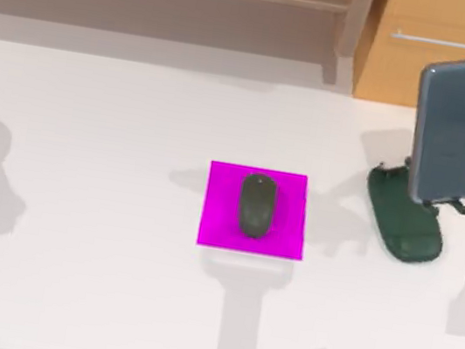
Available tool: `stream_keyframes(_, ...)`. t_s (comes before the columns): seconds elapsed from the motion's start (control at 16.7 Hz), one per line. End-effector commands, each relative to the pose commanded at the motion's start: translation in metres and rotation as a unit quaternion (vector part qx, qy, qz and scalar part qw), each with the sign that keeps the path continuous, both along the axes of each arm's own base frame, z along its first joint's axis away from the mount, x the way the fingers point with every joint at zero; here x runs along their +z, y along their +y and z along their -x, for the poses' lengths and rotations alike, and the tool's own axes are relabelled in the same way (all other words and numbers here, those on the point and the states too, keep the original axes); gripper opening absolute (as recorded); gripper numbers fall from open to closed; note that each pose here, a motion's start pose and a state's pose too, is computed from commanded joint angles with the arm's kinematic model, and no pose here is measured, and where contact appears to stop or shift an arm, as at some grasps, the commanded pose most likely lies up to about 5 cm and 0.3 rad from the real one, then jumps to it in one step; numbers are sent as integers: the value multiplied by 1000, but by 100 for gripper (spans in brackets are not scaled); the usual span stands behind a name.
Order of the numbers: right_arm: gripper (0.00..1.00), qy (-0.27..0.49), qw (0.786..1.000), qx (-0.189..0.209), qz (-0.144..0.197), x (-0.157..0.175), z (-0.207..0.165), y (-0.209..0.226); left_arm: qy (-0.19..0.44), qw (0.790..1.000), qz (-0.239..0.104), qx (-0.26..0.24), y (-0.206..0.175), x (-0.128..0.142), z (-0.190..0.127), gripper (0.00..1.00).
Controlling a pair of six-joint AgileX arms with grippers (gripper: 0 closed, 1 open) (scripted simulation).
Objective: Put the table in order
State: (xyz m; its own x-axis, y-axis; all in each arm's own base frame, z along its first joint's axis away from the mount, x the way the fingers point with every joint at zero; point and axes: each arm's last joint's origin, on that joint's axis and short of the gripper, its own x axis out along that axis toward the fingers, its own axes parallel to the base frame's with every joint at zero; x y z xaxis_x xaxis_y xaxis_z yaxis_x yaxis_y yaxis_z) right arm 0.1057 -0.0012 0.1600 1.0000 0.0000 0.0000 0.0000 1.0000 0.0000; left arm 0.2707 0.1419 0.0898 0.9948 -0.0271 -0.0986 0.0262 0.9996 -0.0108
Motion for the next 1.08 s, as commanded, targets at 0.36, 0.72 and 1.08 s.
stream_keyframes(0.36,100,0,1000,0,0,0,0,0,0,1000,0,0,0,-1,-5,92)
stream_keyframes(0.72,100,0,1000,0,0,0,0,0,0,1000,0,0,0,-1,-5,47)
stream_keyframes(1.08,100,0,1000,0,0,0,0,0,0,1000,0,0,0,-1,-5,2)
